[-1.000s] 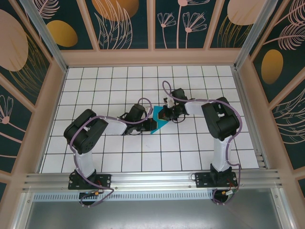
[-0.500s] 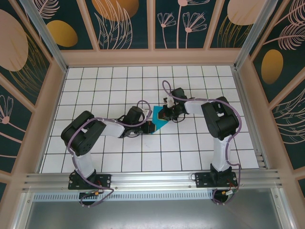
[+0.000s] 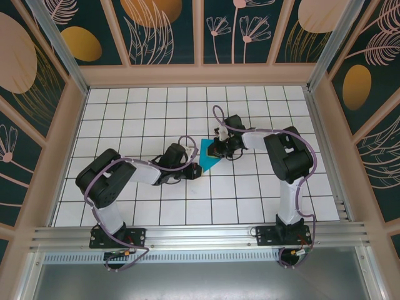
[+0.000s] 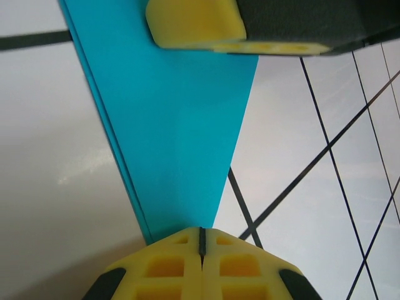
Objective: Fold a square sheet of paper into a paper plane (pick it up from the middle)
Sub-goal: Fourth fold the wing at the center of the table.
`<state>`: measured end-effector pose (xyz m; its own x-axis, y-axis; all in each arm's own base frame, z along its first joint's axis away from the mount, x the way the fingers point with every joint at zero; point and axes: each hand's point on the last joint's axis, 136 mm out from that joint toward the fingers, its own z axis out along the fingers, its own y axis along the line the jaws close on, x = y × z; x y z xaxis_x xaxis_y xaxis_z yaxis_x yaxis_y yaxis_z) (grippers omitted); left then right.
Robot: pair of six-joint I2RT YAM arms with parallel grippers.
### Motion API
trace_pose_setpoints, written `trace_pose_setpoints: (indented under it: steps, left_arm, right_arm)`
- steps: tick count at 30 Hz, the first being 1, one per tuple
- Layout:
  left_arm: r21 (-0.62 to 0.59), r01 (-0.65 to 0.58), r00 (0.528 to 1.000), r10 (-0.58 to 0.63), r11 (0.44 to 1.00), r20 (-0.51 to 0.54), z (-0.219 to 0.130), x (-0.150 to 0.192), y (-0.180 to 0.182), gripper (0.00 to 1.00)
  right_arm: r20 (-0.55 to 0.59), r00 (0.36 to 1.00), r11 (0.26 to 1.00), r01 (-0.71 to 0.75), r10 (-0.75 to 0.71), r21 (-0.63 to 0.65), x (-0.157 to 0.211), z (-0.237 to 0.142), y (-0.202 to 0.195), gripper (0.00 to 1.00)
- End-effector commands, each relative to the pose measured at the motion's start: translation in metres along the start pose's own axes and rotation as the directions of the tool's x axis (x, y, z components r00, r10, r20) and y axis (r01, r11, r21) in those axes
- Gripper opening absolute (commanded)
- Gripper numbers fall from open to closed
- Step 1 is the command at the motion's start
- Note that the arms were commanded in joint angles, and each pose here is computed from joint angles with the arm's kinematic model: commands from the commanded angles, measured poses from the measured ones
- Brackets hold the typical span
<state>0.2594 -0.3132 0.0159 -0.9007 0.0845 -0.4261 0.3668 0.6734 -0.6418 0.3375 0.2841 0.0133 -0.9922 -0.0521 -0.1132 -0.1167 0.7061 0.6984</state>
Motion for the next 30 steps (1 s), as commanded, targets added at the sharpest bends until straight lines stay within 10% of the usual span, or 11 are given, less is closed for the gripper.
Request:
trace_pose_setpoints:
  steps: [1, 8, 17, 30]
  left_arm:
    - [-0.081, 0.069, 0.978, -0.084, 0.994, -0.189, -0.006, 0.065, 0.021, 0.00]
    - [-0.112, 0.048, 0.981, -0.068, 0.993, -0.182, -0.017, 0.065, 0.020, 0.00]
    - [-0.060, -0.034, 0.991, 0.041, 0.998, 0.126, -0.041, -0.032, -0.033, 0.04]
    - [-0.131, 0.086, 0.993, -0.075, 0.988, 0.091, 0.015, -0.040, -0.002, 0.02]
  right_arm:
    - [-0.061, 0.992, 0.963, -0.094, 0.113, 0.254, 0.034, 0.023, -0.078, 0.05]
    - [-0.061, 0.992, 0.963, -0.095, 0.114, 0.254, 0.034, 0.023, -0.078, 0.05]
    - [-0.060, 0.992, 0.964, -0.096, 0.114, 0.247, 0.033, 0.024, -0.077, 0.05]
    - [-0.059, 0.991, 0.966, -0.102, 0.119, 0.237, 0.033, 0.024, -0.075, 0.05]
